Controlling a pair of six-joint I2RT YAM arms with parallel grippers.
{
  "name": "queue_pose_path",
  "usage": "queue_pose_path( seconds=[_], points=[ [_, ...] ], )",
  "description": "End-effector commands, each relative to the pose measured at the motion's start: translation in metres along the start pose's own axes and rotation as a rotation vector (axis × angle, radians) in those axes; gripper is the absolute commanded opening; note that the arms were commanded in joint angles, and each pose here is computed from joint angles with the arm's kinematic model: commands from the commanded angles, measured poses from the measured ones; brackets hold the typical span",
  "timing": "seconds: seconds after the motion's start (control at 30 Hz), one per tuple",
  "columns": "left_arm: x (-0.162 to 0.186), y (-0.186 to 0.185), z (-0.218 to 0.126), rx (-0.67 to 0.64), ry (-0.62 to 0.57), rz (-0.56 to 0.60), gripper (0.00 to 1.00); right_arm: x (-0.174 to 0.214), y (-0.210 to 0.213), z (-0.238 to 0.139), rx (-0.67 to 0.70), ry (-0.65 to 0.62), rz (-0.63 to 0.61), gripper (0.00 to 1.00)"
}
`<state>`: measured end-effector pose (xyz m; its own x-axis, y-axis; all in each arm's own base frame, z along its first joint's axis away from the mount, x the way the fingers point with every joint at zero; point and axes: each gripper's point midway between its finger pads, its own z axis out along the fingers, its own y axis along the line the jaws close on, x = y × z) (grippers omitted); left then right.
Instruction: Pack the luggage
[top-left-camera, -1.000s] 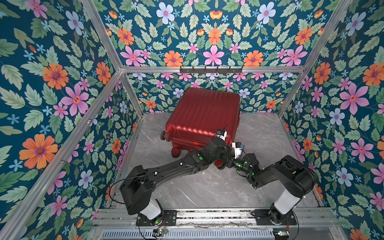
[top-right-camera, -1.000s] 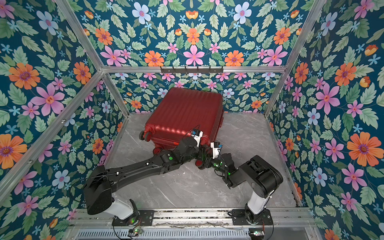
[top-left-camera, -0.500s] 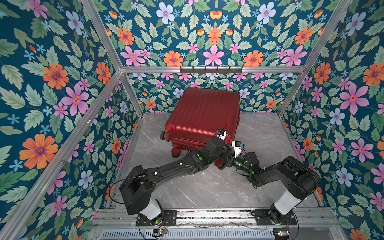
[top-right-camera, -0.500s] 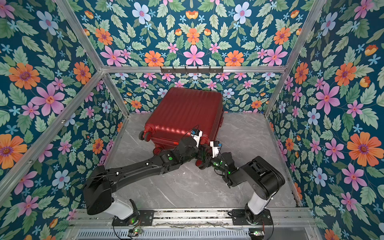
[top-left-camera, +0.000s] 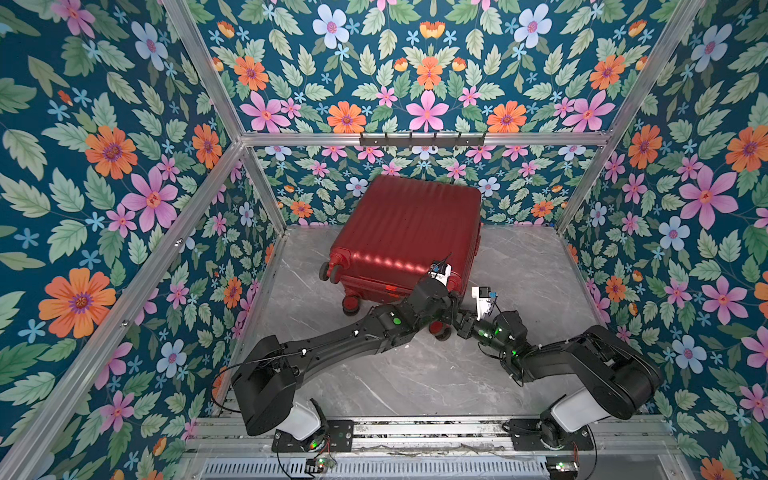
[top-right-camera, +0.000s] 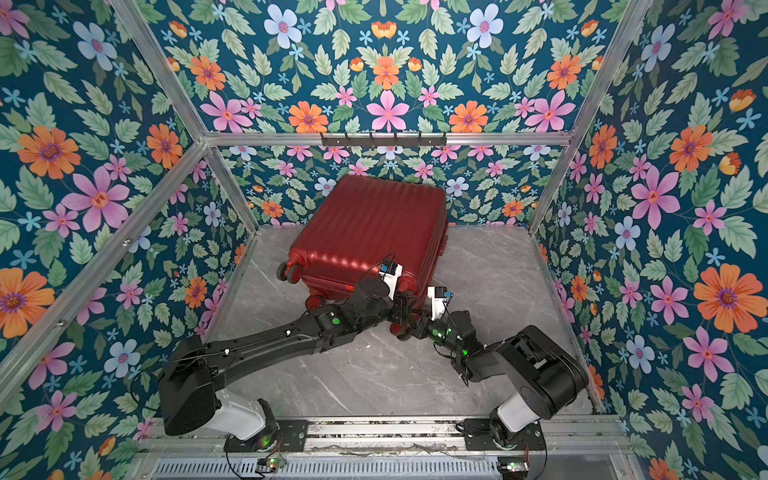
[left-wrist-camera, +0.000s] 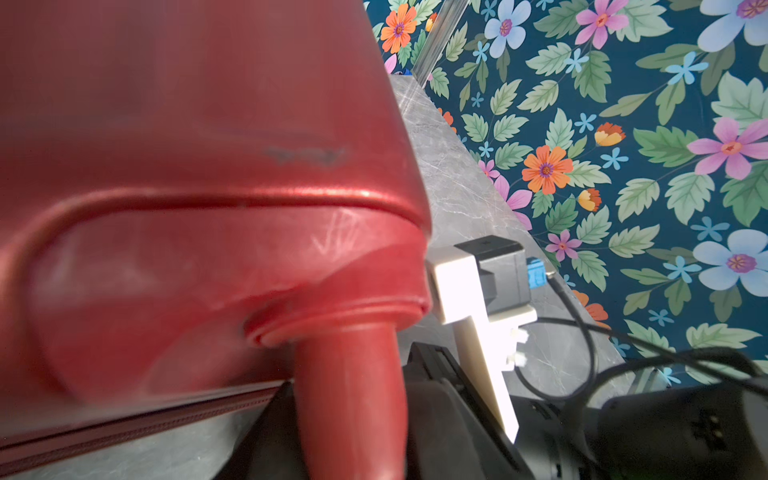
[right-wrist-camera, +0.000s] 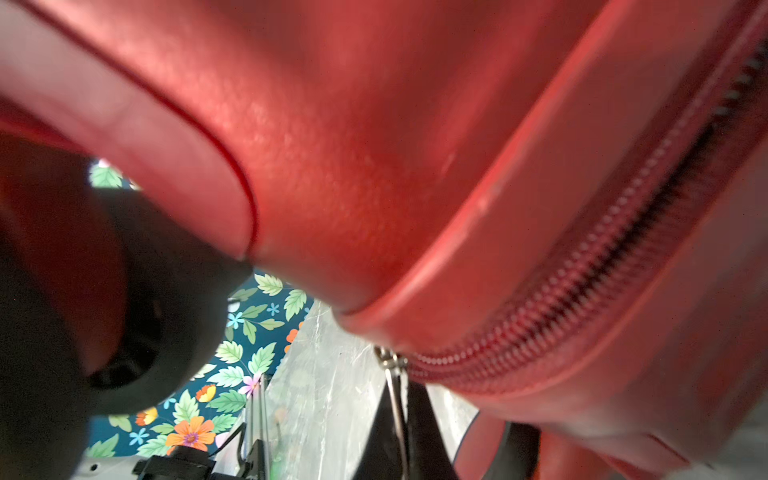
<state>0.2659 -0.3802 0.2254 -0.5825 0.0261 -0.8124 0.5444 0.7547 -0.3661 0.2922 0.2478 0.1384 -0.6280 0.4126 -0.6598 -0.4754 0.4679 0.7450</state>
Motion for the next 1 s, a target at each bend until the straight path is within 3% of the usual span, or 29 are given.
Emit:
queue_pose_path(
  seconds=[0.0,0.33,0.97],
  points=[
    [-0.053,-0.027,-0.018,0.104,-0.204,0.074,0.0,-0.016,-0.014,-0.003,0.077,-0.088,0.051,0.0],
    [-0.052,-0.013,-0.027,0.049,-0.207,0.085,0.0,-0.013,0.005,-0.004,-0.02,-0.046,0.107,0.0],
    [-0.05,0.012,-0.041,-0.016,-0.197,0.077,0.0,-0.025,-0.025,-0.037,0.061,-0.086,0.189,0.0]
  ],
)
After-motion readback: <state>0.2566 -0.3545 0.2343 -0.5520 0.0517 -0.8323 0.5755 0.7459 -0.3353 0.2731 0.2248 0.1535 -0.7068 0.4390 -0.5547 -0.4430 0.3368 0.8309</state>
